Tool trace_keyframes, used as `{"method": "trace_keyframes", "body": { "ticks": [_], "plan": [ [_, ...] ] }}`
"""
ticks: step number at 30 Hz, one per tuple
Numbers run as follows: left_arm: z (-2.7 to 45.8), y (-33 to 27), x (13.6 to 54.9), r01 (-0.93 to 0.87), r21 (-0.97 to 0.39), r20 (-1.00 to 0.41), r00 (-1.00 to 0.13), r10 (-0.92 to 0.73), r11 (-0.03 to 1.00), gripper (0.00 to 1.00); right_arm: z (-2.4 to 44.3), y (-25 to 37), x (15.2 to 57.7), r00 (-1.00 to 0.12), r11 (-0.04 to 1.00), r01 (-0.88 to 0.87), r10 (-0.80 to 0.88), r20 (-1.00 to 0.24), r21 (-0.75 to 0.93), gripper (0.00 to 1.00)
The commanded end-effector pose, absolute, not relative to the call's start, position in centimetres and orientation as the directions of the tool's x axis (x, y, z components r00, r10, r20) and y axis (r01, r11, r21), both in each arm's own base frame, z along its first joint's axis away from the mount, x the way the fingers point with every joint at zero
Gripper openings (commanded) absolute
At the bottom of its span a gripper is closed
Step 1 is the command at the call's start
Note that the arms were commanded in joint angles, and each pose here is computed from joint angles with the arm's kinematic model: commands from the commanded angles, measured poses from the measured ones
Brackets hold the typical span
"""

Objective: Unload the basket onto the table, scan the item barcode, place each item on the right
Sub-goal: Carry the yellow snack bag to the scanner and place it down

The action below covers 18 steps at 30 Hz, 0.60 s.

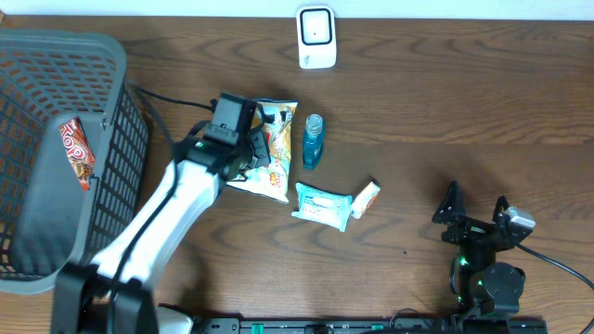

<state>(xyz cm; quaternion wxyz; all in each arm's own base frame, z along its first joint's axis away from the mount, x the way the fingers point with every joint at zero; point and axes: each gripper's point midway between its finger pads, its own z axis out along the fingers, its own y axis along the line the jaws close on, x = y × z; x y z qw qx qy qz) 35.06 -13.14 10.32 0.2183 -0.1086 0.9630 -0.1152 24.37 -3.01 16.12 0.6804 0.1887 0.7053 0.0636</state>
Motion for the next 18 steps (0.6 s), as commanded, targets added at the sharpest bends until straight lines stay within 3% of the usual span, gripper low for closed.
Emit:
{"method": "trace_keyframes", "body": {
  "ticks": [1,7,8,10,11,12,15,18],
  "plan": [
    [7.8,-12.9,35.5,-0.282,-0.263,-0.337,-0.869,-0.362,0.923,0.07,16.0,-3.3,24.3,0.003,0.914,0.19,0.365,-0.931,0.359,0.99],
    [5.8,-13.4,34.9,-0.296,-0.26,-0.269,-0.892,-0.363,0.919,0.07,16.0,-3.3,24.3,0.003,0.914,0.19,0.365,-0.931,0.359,0.99],
    [6.1,-13.8,34.8,-0.287,-0.282,-0.259,-0.896,-0.361,0.915,0.14,16.0,-3.3,24.3,0.003,0.914,0.19,0.365,-0.931,0.359,0.99],
    [6.9,-14.1,34.8,-0.269,-0.295,-0.261,-0.9,-0.348,0.917,0.4,16.0,-3.3,24.3,0.003,0.914,0.191,0.365,-0.931,0.358,0.99],
    [7.6,-14.1,34.9,-0.262,-0.297,-0.267,-0.901,-0.343,0.918,0.64,16.0,-3.3,24.3,0.003,0.914,0.19,0.365,-0.931,0.359,0.99],
    [8.6,-14.1,35.0,-0.253,-0.302,-0.279,-0.898,-0.339,0.919,0.77,16.0,-3.3,24.3,0.003,0.914,0.19,0.365,-0.931,0.359,0.99],
    [12.6,-13.7,35.7,-0.208,-0.323,-0.342,-0.884,-0.319,0.923,0.96,16.0,-3.3,24.3,0.003,0.914,0.19,0.365,-0.931,0.359,0.99],
    [18.0,-12.2,36.4,-0.18,-0.33,-0.436,-0.842,-0.319,0.927,0.98,16.0,-3.3,24.3,0.003,0.914,0.191,0.365,-0.931,0.358,0.99]
  ]
}}
